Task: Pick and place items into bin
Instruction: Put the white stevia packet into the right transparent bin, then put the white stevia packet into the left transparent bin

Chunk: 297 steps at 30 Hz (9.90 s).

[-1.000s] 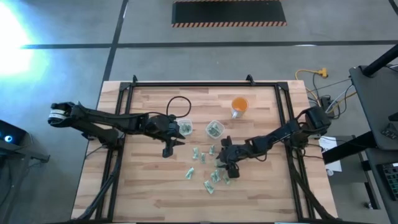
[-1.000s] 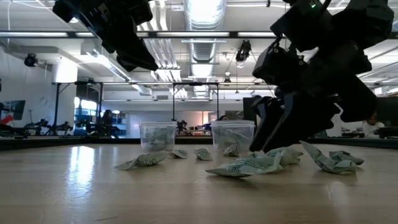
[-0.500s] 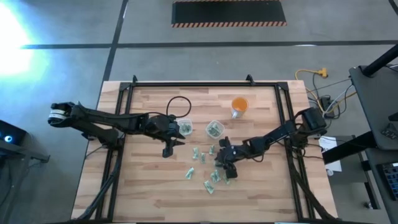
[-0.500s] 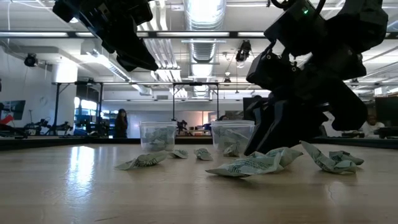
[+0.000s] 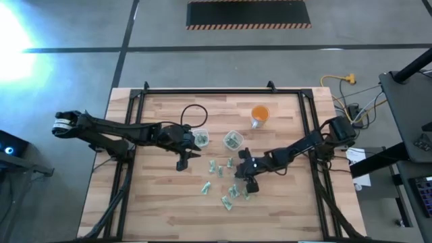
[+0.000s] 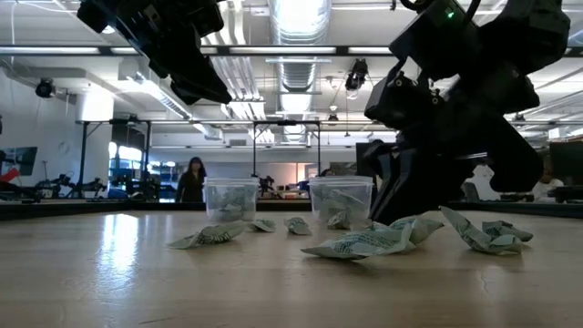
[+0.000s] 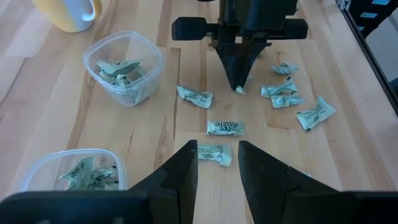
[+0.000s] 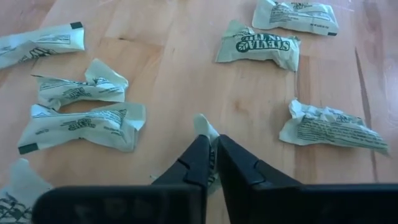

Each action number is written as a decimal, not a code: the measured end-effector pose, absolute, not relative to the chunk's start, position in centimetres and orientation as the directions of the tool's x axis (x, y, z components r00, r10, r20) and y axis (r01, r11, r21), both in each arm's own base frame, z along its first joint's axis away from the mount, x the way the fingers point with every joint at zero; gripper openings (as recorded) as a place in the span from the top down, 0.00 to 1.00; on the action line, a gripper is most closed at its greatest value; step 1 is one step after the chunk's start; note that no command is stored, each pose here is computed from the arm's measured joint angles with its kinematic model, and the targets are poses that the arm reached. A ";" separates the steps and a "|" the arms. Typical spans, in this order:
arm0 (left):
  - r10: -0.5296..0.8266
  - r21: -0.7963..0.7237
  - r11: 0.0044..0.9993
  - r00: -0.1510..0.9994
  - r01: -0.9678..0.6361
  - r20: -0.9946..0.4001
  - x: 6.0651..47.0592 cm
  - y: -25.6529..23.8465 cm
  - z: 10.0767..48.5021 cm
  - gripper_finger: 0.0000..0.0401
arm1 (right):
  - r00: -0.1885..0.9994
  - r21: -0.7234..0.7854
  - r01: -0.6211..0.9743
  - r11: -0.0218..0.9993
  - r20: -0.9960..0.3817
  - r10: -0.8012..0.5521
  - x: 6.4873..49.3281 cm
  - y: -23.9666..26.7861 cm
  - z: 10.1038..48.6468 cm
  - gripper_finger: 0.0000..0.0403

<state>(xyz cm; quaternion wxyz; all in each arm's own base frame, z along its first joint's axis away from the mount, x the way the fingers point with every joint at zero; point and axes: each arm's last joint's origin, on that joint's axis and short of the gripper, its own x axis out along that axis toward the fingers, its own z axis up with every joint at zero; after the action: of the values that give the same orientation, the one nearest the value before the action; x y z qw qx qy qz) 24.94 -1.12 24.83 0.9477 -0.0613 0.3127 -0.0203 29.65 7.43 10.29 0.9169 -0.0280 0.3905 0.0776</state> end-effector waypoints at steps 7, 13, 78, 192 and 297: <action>-0.077 -0.129 0.992 0.804 0.000 -0.590 24.9 -1.1 24.8 0.76 | 0.729 -0.012 -0.186 0.983 -0.673 0.129 29.6 7.4 12.2 0.98; -0.077 -0.129 0.992 0.804 0.000 -0.590 24.9 -1.1 24.8 0.76 | 0.782 -0.070 -0.191 0.979 -0.614 0.109 29.3 7.0 14.7 0.98; -0.055 -0.129 0.991 0.821 -0.023 -0.568 25.1 -1.1 25.1 0.76 | 0.783 -0.304 0.246 0.920 -0.497 -0.373 32.4 -5.1 17.6 0.80; -0.062 -0.115 0.993 0.835 -0.001 -0.547 24.6 -4.3 25.5 0.76 | 0.934 -0.222 -0.072 0.972 -0.357 -0.013 17.5 3.5 23.2 0.86; -0.044 -0.255 0.957 0.803 -0.136 -0.594 28.6 -14.2 16.0 0.76 | 0.918 -0.157 -0.137 0.978 -0.391 0.066 17.5 3.7 23.5 0.86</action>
<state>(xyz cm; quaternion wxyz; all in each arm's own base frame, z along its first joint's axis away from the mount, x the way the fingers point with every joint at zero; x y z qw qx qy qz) 28.57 -14.22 16.01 0.9384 -0.1443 0.3130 0.0245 17.46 3.71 23.47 0.9750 -0.0909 0.1958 0.0523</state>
